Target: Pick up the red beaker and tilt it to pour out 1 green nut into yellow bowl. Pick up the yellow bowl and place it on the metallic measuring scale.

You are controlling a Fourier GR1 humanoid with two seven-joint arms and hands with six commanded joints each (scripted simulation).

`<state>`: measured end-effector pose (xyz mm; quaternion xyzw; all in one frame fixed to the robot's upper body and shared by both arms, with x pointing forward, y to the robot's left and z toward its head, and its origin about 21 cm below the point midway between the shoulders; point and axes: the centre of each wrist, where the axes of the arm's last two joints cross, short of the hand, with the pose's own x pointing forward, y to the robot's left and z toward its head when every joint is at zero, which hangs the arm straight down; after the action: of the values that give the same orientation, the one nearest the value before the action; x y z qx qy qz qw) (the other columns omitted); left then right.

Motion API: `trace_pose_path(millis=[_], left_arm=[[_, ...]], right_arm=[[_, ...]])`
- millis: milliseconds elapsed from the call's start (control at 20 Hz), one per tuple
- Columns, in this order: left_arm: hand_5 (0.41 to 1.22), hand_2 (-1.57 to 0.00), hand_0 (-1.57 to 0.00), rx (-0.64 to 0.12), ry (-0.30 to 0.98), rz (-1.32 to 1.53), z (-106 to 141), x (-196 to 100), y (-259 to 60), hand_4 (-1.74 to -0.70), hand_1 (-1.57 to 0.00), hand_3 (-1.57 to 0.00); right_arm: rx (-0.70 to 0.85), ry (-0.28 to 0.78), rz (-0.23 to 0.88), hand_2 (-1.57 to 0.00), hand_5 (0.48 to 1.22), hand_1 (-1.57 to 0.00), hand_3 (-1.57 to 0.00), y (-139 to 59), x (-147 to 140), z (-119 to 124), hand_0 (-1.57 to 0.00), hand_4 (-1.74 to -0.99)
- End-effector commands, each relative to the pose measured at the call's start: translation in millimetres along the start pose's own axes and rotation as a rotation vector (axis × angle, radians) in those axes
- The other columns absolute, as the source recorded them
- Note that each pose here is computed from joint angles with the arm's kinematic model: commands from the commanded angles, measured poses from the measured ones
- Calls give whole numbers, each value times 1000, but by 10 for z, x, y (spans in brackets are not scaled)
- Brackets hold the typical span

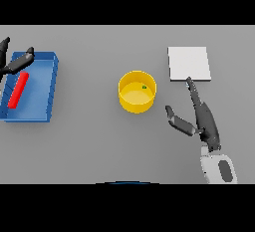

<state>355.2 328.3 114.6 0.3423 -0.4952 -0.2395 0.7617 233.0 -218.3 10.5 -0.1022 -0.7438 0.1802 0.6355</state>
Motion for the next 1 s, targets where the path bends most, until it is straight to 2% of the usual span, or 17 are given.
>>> trace_pose_path(millis=[0, 250, 400, 550, 650, 950], left_arm=[[679, -26, -32, 3, 0, 6, 2, 0, -2, -780, -26, -24], [707, -8, -10, -15, 6, 12, 0, 7, -89, -790, -8, -7], [709, -4, -5, -10, 4, 12, 17, 51, -76, -795, -3, -3], [712, -1, -2, -16, 12, 4, -1, 2, -77, -793, -1, -1], [719, 0, -1, -17, 5, 7, -24, 14, -83, -794, 0, 0], [720, 1, 1, -19, -3, 5, 10, 47, -93, -799, 1, 1]], right_arm=[[30, -31, 9, 1, 694, 1, 1, -25, 17, -20, 1, -1162], [232, -85, 209, 1, 700, 1, 1, -110, 176, -327, 1, -1255], [337, -107, 423, 1, 677, 1, 1, -122, 305, -519, 1, -1282], [456, -176, 622, 1, 668, 1, 1, -117, 395, -676, 1, -1276], [527, -220, 689, 1, 664, 1, 1, -53, 472, -804, 1, -1270], [698, -261, 804, 1, 670, 1, 1, 92, 527, -1040, 1, -1276]])
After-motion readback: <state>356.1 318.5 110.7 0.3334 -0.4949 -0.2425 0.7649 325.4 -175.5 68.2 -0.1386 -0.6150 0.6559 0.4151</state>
